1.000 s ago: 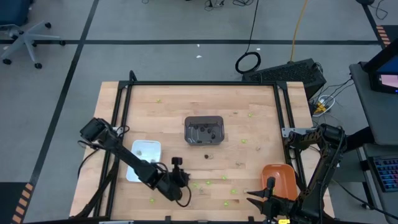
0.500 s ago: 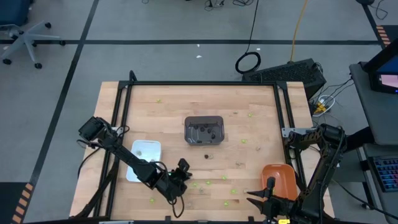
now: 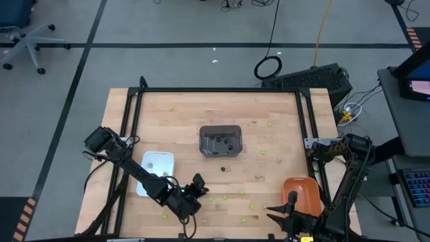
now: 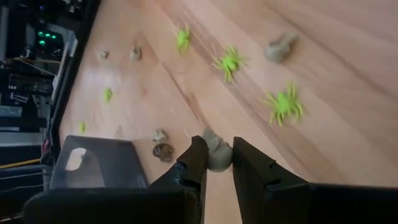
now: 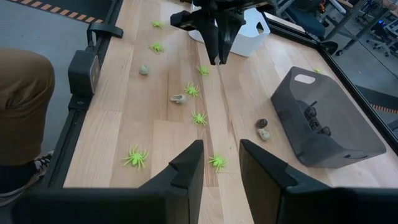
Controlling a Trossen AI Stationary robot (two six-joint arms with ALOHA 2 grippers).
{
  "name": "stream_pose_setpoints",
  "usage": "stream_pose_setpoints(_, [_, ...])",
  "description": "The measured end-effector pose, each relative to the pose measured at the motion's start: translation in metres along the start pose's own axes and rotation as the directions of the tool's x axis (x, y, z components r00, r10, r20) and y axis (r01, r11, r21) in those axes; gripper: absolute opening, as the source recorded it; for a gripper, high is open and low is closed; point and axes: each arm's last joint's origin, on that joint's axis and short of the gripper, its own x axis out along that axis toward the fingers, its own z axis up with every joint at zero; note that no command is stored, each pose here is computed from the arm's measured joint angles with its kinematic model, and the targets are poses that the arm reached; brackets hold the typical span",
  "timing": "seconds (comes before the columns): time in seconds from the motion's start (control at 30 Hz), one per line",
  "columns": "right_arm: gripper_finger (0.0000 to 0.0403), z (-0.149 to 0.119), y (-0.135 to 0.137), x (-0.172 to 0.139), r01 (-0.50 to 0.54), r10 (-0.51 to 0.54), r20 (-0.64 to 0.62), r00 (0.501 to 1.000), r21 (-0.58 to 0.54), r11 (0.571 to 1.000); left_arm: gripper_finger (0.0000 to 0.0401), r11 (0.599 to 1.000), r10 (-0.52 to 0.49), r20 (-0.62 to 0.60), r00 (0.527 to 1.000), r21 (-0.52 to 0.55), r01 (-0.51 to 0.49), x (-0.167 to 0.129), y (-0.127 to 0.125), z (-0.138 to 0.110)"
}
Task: Sort Halloween decoration
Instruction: Put the white skull toy into the white bin
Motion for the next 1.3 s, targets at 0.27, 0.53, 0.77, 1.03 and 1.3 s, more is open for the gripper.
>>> stream_pose_setpoints(0.27, [0.0091, 0.000, 0.000, 0.000, 0.000, 0.000, 0.000, 1.000, 0.000, 1.000, 0.0053, 0.960, 0.029, 0.045, 0.999, -0.278, -0.015, 0.000, 0.003, 0.005])
stream_pose_setpoints(0.53, [0.0091, 0.000, 0.000, 0.000, 0.000, 0.000, 0.000, 1.000, 0.000, 1.000, 0.0053, 0.808, 0.018, 0.063, 0.998, -0.589, 0.023, -0.003, 0.000, 0.008])
stream_pose_setpoints(0.77, [0.0091, 0.000, 0.000, 0.000, 0.000, 0.000, 0.000, 1.000, 0.000, 1.000, 0.0053, 0.762, 0.007, 0.139, 0.990, -0.642, 0.085, -0.035, 0.015, 0.014])
stream_pose_setpoints(1.03, [0.0091, 0.000, 0.000, 0.000, -0.001, 0.001, 0.000, 1.000, 0.001, 1.000, 0.0053, 0.726, -0.057, 0.074, 0.996, -0.681, 0.092, -0.090, 0.044, -0.009])
stream_pose_setpoints(1.3, [0.0091, 0.000, 0.000, 0.000, 0.000, 0.000, 0.000, 1.000, 0.000, 1.000, 0.0053, 0.669, -0.200, -0.185, 0.962, -0.743, -0.004, -0.123, 0.049, -0.052])
